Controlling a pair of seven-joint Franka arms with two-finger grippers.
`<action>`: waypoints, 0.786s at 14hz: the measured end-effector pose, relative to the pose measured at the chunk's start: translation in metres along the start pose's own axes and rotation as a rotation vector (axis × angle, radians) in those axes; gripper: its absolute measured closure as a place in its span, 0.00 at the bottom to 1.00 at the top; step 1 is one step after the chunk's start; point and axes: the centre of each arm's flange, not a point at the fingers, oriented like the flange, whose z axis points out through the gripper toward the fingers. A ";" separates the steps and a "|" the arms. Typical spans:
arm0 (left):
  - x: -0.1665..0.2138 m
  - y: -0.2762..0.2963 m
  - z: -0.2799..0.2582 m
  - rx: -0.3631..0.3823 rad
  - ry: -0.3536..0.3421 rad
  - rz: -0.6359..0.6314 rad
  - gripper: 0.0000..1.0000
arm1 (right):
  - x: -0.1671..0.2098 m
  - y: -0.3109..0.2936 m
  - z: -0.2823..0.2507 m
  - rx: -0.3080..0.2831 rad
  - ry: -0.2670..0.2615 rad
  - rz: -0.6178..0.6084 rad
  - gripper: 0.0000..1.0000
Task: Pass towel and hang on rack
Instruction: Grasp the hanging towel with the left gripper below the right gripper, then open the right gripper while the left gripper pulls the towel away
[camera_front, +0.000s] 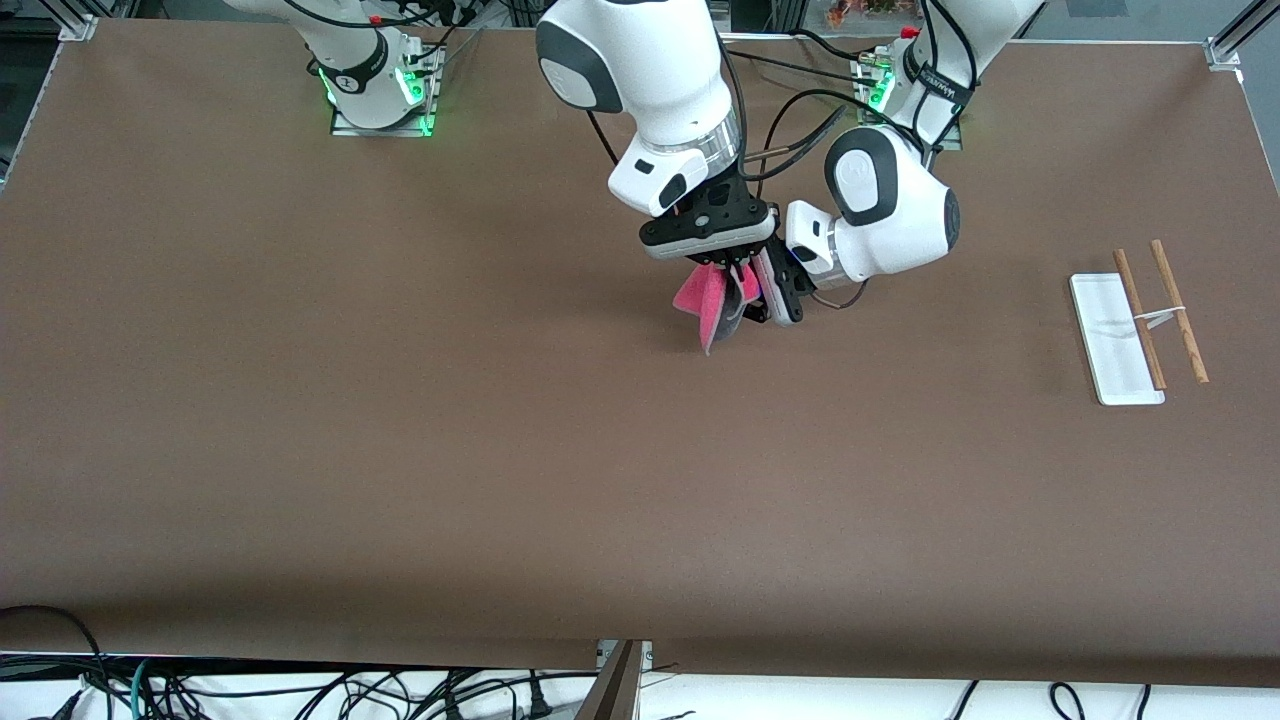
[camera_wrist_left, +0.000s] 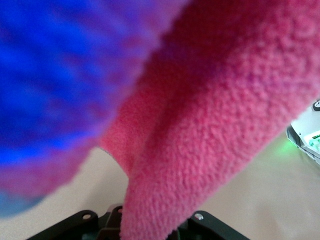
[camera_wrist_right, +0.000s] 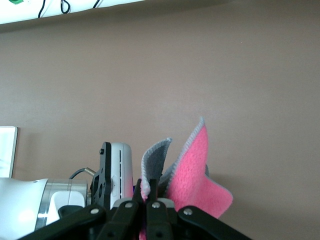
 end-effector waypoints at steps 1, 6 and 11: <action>0.000 0.000 0.000 0.000 0.000 0.000 0.87 | 0.000 0.000 0.000 0.000 0.000 0.000 0.98; 0.000 0.000 0.000 0.001 0.000 0.000 0.98 | 0.000 0.000 0.000 -0.001 0.000 0.000 0.98; 0.000 -0.001 0.000 0.008 0.000 0.000 0.98 | 0.001 0.001 0.000 -0.002 0.002 0.001 0.83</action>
